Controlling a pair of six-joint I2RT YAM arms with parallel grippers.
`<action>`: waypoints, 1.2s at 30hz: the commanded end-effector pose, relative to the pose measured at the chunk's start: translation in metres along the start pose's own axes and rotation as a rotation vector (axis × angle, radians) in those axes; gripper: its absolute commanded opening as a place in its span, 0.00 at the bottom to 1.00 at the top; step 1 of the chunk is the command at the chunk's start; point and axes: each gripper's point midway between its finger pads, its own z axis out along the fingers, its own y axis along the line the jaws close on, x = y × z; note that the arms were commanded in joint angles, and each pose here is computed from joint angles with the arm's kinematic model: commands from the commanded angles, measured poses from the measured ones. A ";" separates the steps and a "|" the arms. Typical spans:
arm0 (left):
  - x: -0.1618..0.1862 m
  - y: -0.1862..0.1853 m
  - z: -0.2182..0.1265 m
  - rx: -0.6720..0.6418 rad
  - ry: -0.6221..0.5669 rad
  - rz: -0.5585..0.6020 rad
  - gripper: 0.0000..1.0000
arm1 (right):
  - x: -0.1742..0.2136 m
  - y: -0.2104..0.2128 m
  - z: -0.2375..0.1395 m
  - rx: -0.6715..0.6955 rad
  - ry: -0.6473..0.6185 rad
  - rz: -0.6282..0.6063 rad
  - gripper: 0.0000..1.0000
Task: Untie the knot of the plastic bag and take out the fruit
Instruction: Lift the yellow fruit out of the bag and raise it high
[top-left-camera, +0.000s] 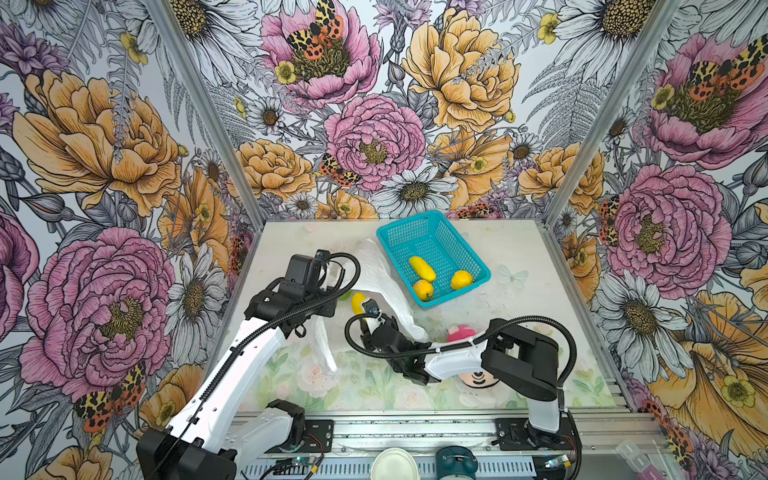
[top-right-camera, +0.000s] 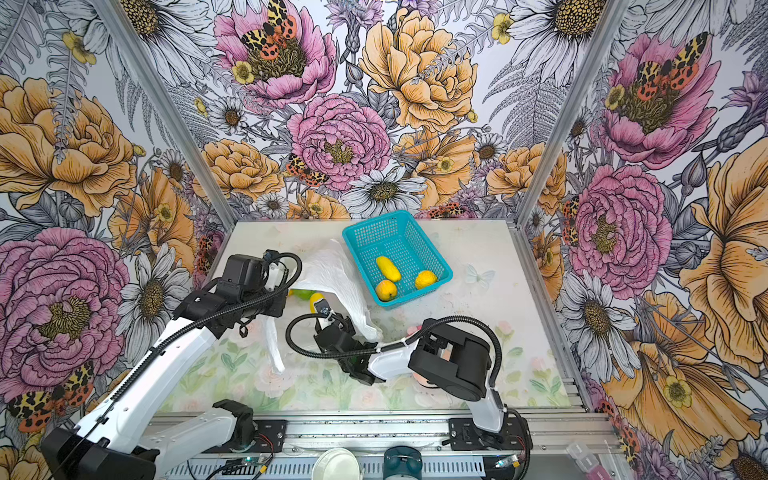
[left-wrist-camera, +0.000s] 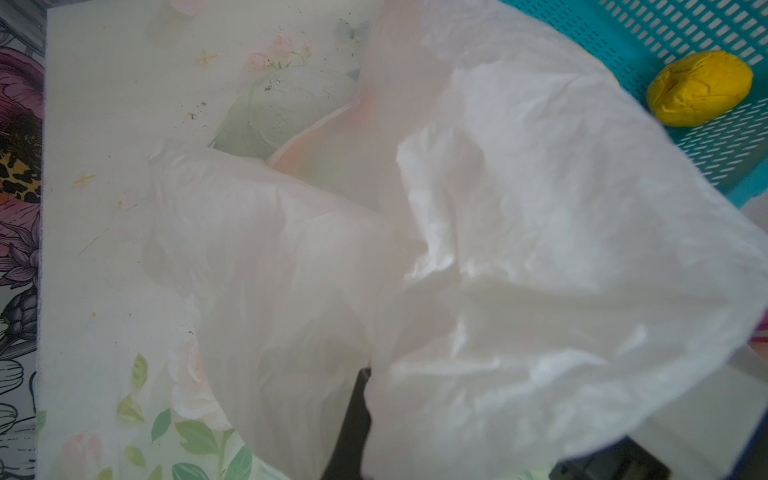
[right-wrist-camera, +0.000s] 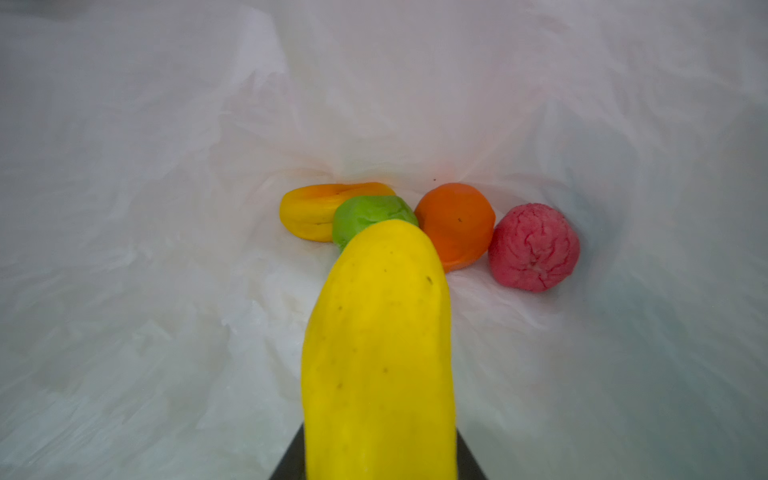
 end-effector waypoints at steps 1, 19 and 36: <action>0.001 -0.003 -0.002 0.013 -0.012 -0.003 0.00 | -0.049 0.017 -0.021 -0.115 -0.181 0.023 0.33; 0.001 -0.005 -0.002 0.017 -0.010 -0.001 0.00 | -0.146 0.007 -0.186 -0.248 -0.567 0.085 0.32; 0.003 -0.007 0.005 0.029 0.016 -0.003 0.00 | -0.176 -0.241 -0.245 0.316 -0.654 0.507 0.30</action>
